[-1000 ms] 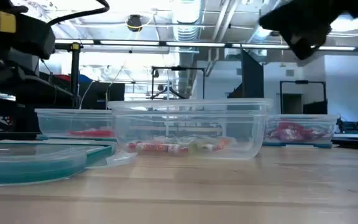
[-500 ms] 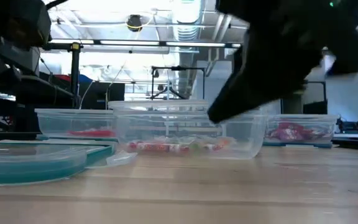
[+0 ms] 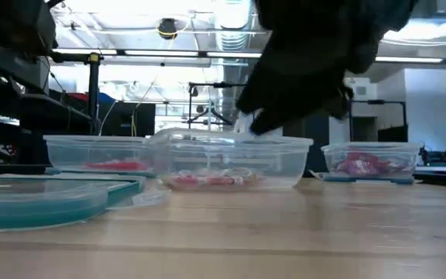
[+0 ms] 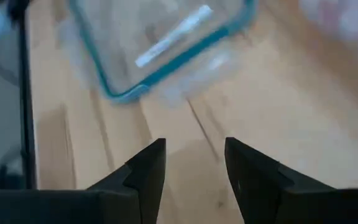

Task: Sort candy
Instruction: Close the center transparent bin

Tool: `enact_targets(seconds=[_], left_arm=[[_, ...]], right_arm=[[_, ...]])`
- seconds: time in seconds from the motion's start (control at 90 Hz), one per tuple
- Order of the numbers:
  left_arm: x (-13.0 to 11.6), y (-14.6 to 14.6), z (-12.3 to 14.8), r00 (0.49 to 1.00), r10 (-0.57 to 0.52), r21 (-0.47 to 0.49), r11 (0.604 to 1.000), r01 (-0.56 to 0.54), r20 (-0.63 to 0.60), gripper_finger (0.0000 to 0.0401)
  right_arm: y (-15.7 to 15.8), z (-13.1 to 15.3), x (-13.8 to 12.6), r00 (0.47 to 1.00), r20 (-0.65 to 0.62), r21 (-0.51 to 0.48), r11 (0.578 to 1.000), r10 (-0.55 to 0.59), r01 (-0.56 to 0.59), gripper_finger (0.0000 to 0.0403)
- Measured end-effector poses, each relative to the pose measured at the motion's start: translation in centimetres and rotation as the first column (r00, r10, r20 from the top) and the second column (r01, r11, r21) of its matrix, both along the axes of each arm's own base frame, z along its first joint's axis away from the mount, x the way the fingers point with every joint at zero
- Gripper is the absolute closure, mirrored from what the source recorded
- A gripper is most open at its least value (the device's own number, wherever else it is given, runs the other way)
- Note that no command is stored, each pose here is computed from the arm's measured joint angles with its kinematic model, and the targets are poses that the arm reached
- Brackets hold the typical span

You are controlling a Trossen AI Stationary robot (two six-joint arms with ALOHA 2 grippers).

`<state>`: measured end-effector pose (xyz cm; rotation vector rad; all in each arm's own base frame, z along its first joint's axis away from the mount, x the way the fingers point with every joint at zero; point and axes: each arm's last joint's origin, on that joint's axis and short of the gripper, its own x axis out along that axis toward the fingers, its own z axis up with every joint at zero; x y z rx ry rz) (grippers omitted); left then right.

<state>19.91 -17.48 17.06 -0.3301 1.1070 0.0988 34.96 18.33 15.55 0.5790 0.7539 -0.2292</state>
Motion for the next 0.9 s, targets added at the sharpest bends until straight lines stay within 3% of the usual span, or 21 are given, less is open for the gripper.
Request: enact_targets(seconds=[0.222, 0.522, 0.9], left_arm=[[1.1, -1.2, -3.1, 0.988, -0.153, 0.12, 0.981, 0.153, -0.015, 0.0401], [2.8, -2.0, -5.1, 0.985, -0.164, 0.121, 0.98, 0.157, 0.054, 0.0401], [3.7, -1.5, -5.1, 0.986, -0.137, 0.128, 0.984, 0.124, 0.099, 0.0401]], right_arm=[[-1.8, -2.5, 1.4, 0.975, -0.058, 0.167, 0.96, -0.216, 0.223, 0.0251], [-2.8, -3.5, 1.7, 0.967, -0.163, 0.3, 0.924, -0.195, 0.236, 0.0251], [0.4, -4.5, 0.9, 0.97, -0.151, 0.413, 0.879, -0.191, 0.238, 0.0251]])
